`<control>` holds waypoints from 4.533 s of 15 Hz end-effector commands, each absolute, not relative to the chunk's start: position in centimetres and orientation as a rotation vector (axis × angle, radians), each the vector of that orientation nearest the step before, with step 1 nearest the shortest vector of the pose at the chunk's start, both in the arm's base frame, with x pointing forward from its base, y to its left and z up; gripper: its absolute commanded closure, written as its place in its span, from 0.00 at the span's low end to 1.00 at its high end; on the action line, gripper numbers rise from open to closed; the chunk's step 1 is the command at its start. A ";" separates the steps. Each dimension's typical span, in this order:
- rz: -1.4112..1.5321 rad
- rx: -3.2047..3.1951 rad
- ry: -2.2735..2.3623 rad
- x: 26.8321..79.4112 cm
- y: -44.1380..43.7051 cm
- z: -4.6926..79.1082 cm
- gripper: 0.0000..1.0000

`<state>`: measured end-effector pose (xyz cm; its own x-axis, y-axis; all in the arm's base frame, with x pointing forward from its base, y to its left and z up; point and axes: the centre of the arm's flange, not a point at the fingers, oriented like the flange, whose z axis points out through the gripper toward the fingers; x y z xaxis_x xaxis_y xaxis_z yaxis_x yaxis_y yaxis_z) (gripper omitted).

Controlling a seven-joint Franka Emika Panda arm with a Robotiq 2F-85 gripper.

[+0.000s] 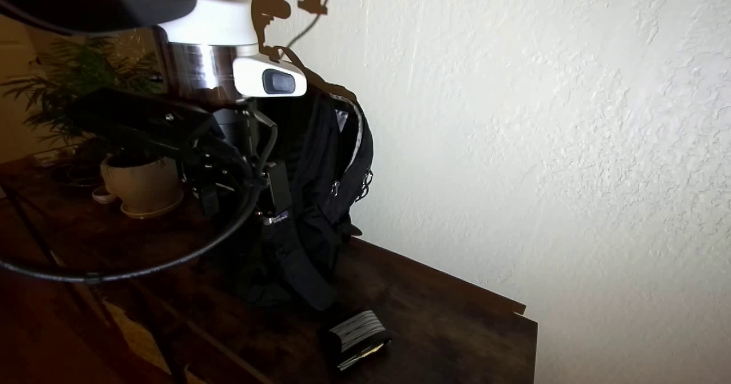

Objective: Get the wallet from the top of the cabinet and put it in the backpack

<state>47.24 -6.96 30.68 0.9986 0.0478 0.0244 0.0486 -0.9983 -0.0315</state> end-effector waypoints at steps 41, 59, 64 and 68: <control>-0.037 -3.138 0.221 52.6 -17.6 15.9 0.00; -0.073 -3.038 0.373 54.2 -22.2 7.9 0.00; -0.065 -3.025 0.409 54.8 -22.9 5.7 0.00; -0.024 -3.002 0.448 54.6 -23.6 4.2 0.00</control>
